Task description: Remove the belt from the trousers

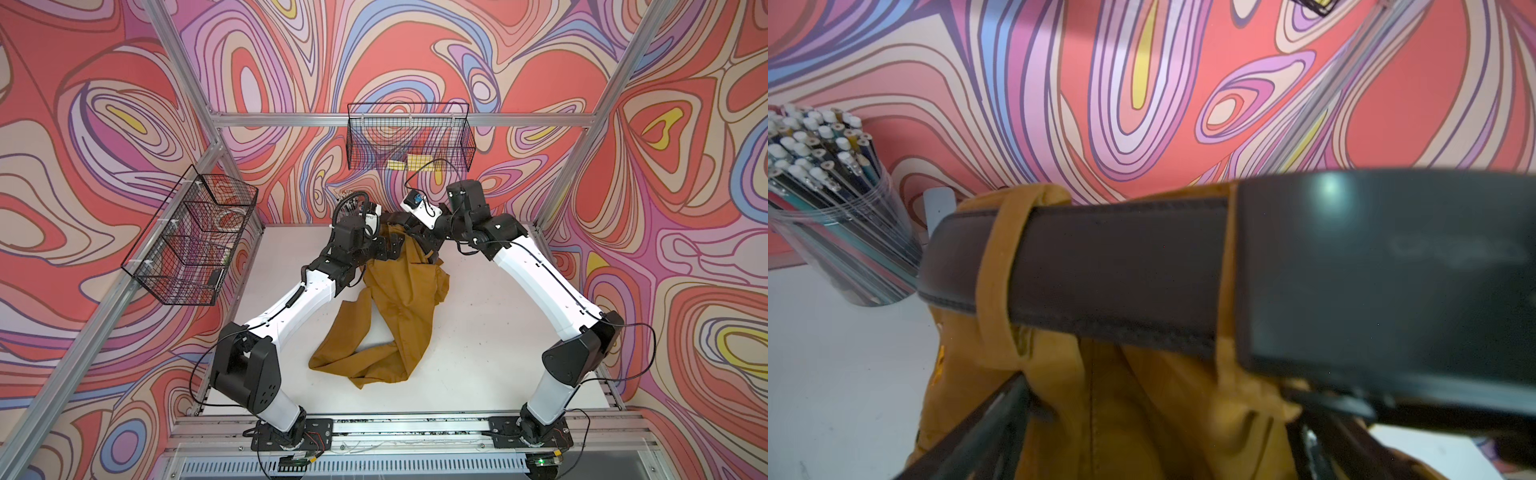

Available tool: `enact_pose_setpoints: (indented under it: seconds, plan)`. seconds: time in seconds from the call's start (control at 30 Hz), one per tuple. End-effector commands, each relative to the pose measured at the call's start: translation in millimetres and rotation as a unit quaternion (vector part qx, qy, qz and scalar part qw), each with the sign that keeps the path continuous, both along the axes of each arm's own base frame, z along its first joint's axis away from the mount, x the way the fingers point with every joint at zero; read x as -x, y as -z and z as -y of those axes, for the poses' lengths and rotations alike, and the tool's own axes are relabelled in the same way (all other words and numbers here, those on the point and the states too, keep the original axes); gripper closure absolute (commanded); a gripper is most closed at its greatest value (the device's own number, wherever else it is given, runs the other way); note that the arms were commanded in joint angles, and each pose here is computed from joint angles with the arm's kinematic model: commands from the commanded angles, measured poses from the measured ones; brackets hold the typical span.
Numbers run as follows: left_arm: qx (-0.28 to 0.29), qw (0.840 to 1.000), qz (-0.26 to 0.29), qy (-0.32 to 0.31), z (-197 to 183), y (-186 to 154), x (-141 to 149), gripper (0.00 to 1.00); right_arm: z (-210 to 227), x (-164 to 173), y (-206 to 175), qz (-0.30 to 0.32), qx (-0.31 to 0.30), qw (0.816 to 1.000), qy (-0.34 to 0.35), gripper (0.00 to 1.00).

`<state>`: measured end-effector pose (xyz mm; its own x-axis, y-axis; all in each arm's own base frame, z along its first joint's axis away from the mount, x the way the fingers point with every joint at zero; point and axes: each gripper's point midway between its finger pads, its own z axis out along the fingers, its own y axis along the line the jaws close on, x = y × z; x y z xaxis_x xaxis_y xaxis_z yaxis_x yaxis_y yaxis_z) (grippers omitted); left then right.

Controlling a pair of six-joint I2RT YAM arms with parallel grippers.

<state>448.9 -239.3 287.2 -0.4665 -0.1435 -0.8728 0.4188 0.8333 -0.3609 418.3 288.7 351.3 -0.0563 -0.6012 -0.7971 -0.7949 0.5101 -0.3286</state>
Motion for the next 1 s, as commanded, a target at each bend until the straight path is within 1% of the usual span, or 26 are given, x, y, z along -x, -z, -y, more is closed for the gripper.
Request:
enact_pose_setpoints:
  seconds: [0.0,0.07,0.13,0.2,0.33,0.43,0.5,0.57,0.63,0.7,0.77,0.83,0.9,0.97]
  plan:
    - [0.090,0.992,-0.038,-0.075,-33.0,1.4,-27.3,0.17,-7.3,8.5,-46.0,0.056,-0.063,0.996,-0.017,1.00]
    - [0.124,0.983,-0.072,-0.110,-55.7,22.5,-33.0,0.27,-3.0,8.4,-50.1,0.063,-0.076,0.995,-0.007,1.00]
    - [0.147,0.976,-0.099,-0.128,-70.2,42.9,-32.8,0.32,2.6,6.6,-55.0,0.066,-0.097,0.993,0.003,1.00]
    - [0.158,0.971,-0.117,-0.136,-79.3,60.3,-29.0,0.32,9.6,3.8,-63.9,0.068,-0.131,0.989,0.015,1.00]
    - [0.150,0.966,-0.154,-0.142,-84.8,96.1,-10.7,0.28,22.8,-2.6,-80.8,0.077,-0.208,0.974,0.038,1.00]
    - [0.140,0.968,-0.154,-0.142,-89.7,107.0,5.4,0.25,24.1,-4.3,-85.3,0.081,-0.237,0.967,0.043,1.00]
    - [0.119,0.975,-0.131,-0.138,-95.1,99.8,14.7,0.21,21.2,-4.6,-84.3,0.075,-0.241,0.967,0.036,1.00]
    - [0.085,0.985,-0.091,-0.122,-98.7,82.3,23.0,0.15,18.1,-4.5,-81.8,0.065,-0.240,0.968,0.029,1.00]
    - [0.040,0.994,-0.039,-0.098,-101.0,55.2,30.5,0.09,14.1,-2.8,-78.2,0.056,-0.233,0.971,0.017,1.00]
    - [-0.003,0.998,0.009,-0.064,-97.4,29.9,35.7,0.05,10.3,0.4,-73.5,0.044,-0.226,0.973,0.005,1.00]
    - [-0.036,0.998,0.048,-0.026,-89.9,9.8,38.4,0.04,7.8,3.2,-68.2,0.034,-0.220,0.975,-0.005,1.00]
    - [-0.072,0.993,0.088,0.030,-72.8,-6.6,40.3,0.04,5.2,6.3,-63.7,0.024,-0.218,0.976,-0.014,1.00]
    - [-0.108,0.984,0.117,0.080,-53.1,-14.1,40.3,0.04,4.2,9.1,-63.5,0.017,-0.221,0.975,-0.021,1.00]
    - [-0.124,0.978,0.128,0.112,-36.4,-17.3,34.1,0.04,2.3,11.7,-65.0,0.009,-0.227,0.974,-0.026,1.00]
